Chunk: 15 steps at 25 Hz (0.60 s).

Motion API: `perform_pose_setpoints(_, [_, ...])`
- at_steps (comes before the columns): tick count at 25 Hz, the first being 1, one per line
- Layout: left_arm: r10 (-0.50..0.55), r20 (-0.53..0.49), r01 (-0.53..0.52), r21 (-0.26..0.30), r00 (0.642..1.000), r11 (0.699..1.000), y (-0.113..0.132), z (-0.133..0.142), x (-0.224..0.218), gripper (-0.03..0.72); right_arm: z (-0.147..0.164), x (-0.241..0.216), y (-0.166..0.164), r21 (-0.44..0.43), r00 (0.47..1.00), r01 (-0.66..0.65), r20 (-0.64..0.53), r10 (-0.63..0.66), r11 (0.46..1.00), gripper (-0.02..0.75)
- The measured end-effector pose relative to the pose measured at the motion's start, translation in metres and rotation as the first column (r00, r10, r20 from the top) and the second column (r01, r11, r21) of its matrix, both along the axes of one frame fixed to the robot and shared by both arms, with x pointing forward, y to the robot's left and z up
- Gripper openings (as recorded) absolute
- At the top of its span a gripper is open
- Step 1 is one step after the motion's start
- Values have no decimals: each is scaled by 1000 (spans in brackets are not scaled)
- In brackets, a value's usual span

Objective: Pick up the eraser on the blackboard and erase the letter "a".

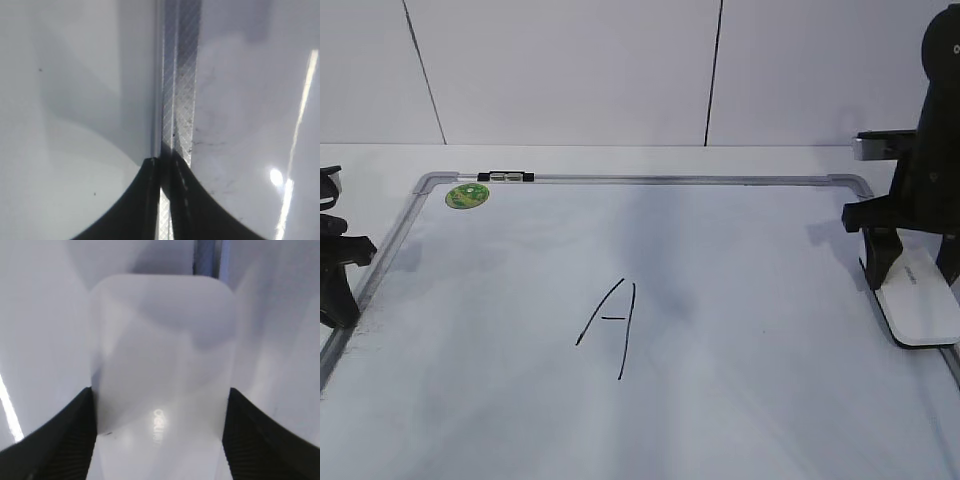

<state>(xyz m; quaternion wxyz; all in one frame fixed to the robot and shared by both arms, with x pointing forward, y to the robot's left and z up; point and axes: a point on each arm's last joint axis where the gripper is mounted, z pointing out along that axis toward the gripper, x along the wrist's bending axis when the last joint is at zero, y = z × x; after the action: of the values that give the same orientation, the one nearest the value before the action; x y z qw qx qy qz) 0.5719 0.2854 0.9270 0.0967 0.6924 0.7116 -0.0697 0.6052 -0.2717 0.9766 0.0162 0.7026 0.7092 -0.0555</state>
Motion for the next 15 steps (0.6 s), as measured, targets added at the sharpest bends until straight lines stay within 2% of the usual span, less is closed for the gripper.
perform_pose_setpoints(15, [2,0,-2,-3,1000,1000,0,0,0,34,0,0,1,9,1000,1,3,-1,1000,525])
